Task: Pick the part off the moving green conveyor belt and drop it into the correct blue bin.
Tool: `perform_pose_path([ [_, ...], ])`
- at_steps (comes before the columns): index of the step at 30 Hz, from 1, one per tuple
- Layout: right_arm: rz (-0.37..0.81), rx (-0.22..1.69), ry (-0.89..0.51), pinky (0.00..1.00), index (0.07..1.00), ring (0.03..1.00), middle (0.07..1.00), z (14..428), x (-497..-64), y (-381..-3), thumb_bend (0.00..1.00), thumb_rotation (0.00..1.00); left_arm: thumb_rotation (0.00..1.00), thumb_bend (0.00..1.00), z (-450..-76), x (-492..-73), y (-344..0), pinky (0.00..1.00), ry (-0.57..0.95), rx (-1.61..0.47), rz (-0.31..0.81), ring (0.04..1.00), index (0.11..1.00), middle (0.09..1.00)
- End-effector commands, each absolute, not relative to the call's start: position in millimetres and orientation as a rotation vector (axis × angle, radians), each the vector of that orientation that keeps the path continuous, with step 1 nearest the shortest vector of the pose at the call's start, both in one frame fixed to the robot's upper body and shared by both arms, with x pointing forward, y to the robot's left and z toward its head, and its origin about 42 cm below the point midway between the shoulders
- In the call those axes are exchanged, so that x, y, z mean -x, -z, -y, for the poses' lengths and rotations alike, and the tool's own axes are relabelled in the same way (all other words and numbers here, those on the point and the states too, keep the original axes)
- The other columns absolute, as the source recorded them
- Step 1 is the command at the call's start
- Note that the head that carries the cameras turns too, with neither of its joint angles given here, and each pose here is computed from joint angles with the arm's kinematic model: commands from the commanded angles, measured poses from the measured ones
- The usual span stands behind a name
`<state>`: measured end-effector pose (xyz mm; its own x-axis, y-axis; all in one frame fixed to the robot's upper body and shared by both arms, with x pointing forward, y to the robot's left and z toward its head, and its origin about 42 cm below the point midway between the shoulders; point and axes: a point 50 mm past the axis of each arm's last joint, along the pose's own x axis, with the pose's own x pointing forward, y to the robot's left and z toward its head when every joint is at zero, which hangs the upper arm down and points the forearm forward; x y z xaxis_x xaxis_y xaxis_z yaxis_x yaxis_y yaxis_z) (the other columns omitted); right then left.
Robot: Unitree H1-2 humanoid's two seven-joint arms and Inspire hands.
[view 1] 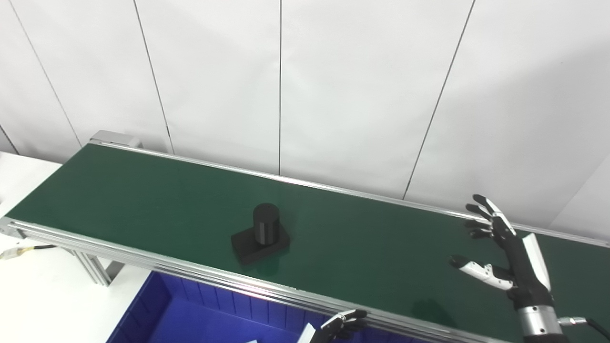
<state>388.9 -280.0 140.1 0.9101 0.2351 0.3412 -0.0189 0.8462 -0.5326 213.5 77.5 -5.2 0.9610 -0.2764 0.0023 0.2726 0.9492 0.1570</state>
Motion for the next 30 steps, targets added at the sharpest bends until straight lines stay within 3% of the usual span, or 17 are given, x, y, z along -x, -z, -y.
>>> perform_pose_path([
  [1, 0.513, 0.539, -0.155, 0.61, 0.877, 0.704, 0.823, 269.1, -402.2, -166.3, 0.96, 0.6, 0.89, 1.0, -71.0, -223.0, -9.3, 0.78, 0.276, -0.135, 0.105, 0.784, 0.805, 0.774],
  [11, 0.541, 0.481, -0.258, 0.6, 0.858, 0.712, 0.835, 219.8, -417.6, -175.7, 1.0, 0.55, 0.89, 1.0, -71.0, -221.8, -10.6, 0.77, 0.269, -0.137, 0.113, 0.784, 0.801, 0.77],
  [22, 0.498, 0.464, -0.303, 0.59, 0.857, 0.735, 0.854, 183.9, -432.0, -167.6, 1.0, 0.54, 0.89, 1.0, -71.7, -218.8, -12.2, 0.78, 0.274, -0.144, 0.127, 0.784, 0.803, 0.769],
  [30, 0.46, 0.471, -0.32, 0.54, 0.841, 0.686, 0.825, 167.1, -444.4, -162.0, 1.0, 0.55, 0.88, 1.0, -71.1, -215.5, -12.8, 0.79, 0.285, -0.139, 0.129, 0.79, 0.793, 0.766],
])
